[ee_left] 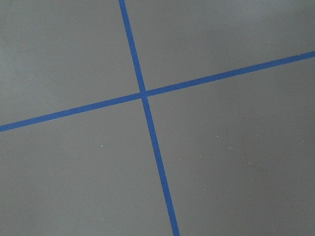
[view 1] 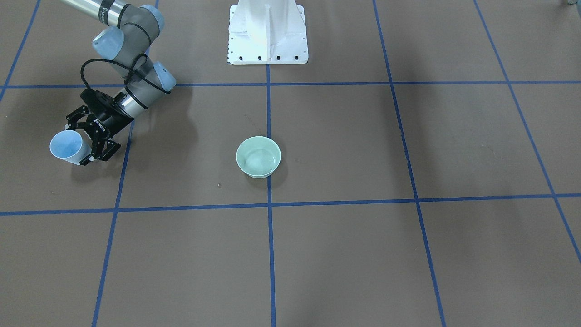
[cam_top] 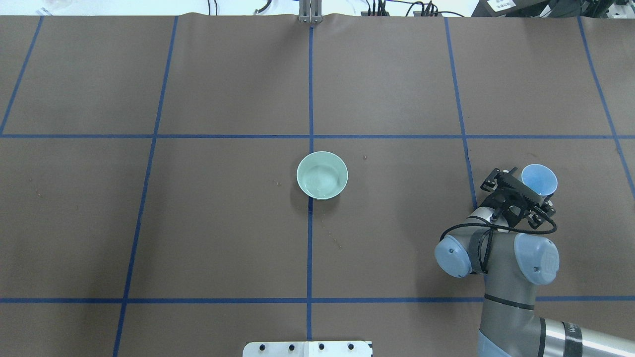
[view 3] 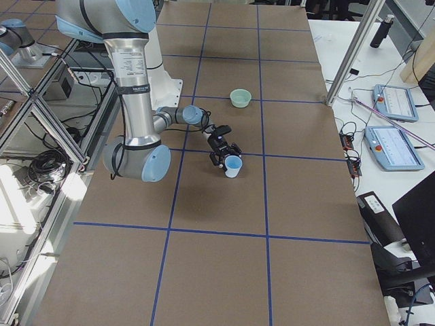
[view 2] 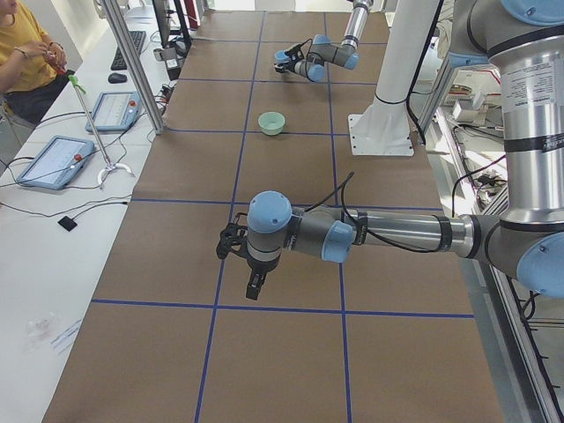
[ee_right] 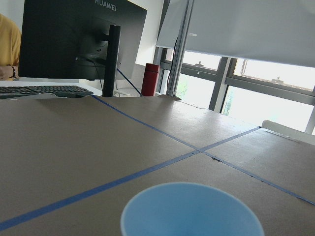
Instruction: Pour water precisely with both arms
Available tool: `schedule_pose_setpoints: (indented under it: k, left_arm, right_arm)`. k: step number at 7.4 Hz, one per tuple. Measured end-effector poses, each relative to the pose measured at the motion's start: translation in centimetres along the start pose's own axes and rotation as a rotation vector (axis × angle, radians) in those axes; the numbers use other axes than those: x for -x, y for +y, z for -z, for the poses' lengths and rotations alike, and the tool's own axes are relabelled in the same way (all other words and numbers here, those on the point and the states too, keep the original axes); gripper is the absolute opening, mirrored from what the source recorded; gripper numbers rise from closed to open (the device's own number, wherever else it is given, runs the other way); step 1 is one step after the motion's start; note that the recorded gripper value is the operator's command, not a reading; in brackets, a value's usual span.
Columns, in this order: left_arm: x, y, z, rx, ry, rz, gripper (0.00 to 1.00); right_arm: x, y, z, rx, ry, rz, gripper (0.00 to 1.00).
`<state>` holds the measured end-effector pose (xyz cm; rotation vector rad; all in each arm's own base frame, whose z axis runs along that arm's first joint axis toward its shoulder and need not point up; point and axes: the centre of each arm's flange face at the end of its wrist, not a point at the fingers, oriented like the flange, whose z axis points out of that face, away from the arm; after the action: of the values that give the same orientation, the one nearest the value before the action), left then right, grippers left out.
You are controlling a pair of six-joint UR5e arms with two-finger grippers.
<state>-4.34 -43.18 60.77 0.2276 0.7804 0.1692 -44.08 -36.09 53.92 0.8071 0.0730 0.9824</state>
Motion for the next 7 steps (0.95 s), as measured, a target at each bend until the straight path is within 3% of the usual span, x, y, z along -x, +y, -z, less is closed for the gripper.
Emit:
schedule_pose_setpoints:
  k: [1,3,4,7]
  left_arm:
    - [0.0,0.0,0.0,0.000,0.000,0.000,0.99]
    - [0.0,0.0,0.0,-0.001,0.000,-0.001,0.99]
    - [0.0,0.0,0.0,-0.001,0.000,-0.002,0.99]
    - [0.0,0.0,0.0,-0.001,0.000,-0.001,0.99]
  right_arm:
    - [-0.1,0.1,-0.2,-0.003,0.005,0.001,0.84]
    - [-0.4,0.2,-0.7,-0.010,0.009,-0.003,0.12]
    - [-0.7,0.2,-1.0,-0.015,0.013,-0.003,0.00]
    - [-0.6,-1.1,-1.9,-0.035,0.010,-0.018,0.00]
